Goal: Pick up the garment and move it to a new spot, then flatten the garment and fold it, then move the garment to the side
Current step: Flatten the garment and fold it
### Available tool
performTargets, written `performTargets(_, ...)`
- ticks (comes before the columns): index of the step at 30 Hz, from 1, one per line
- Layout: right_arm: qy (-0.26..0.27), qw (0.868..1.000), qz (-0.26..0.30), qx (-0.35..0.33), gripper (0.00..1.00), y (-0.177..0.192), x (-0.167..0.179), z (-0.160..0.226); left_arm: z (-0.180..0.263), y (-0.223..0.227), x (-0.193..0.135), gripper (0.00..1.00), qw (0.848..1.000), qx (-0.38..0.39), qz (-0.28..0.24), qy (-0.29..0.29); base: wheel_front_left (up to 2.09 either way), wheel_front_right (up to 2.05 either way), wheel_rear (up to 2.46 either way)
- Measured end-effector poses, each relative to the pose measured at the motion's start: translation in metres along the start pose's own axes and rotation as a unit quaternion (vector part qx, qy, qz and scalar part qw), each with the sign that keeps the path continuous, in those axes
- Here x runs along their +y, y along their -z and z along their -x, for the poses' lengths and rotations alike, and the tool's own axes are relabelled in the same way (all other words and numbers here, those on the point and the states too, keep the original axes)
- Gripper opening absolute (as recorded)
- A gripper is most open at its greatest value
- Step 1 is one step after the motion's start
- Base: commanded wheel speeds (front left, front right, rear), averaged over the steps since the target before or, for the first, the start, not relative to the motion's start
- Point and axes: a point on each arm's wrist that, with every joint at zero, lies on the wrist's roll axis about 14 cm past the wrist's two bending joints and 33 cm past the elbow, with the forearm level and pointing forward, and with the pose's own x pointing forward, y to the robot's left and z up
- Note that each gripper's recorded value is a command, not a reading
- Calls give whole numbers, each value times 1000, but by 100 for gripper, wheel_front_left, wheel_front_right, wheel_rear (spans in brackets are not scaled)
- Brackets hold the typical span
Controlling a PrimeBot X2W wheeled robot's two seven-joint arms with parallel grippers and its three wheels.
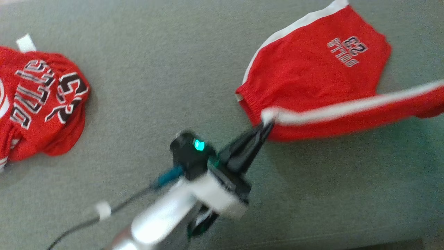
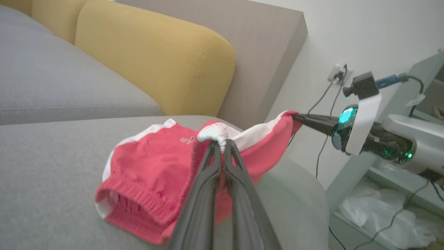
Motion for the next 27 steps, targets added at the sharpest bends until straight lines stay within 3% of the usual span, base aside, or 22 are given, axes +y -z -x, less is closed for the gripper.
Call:
performTargets(9, -52, 997, 56, 21, 0, -32, 36, -109, -21, 4, 84, 0, 995, 27, 48, -85, 0, 0, 0)
performTargets(17, -93, 992, 79, 34, 0, -28, 72, -165, -14, 21, 116, 0, 988, 44, 81, -127, 0, 0, 0)
performTargets(18, -98, 991, 81, 33, 16, -28, 77, -171, -13, 23, 119, 0, 987, 46, 83, -131, 0, 0, 0)
performTargets(19, -102, 991, 80, 30, 73, -28, 81, -176, -11, 25, 122, 0, 986, 47, 86, -136, 0, 0, 0)
performTargets(20, -103, 991, 77, 27, 100, -29, 85, -181, -9, 26, 125, 44, 985, 46, 88, -141, 0, 0, 0)
performTargets(21, -105, 992, 71, 20, 100, -30, 88, -185, -7, 29, 127, 98, 984, 50, 89, -144, 0, 0, 0)
performTargets(27, -116, 993, 7, 6, 100, -28, 101, -191, -4, 21, 134, 100, 985, 40, 60, -155, 0, 0, 0)
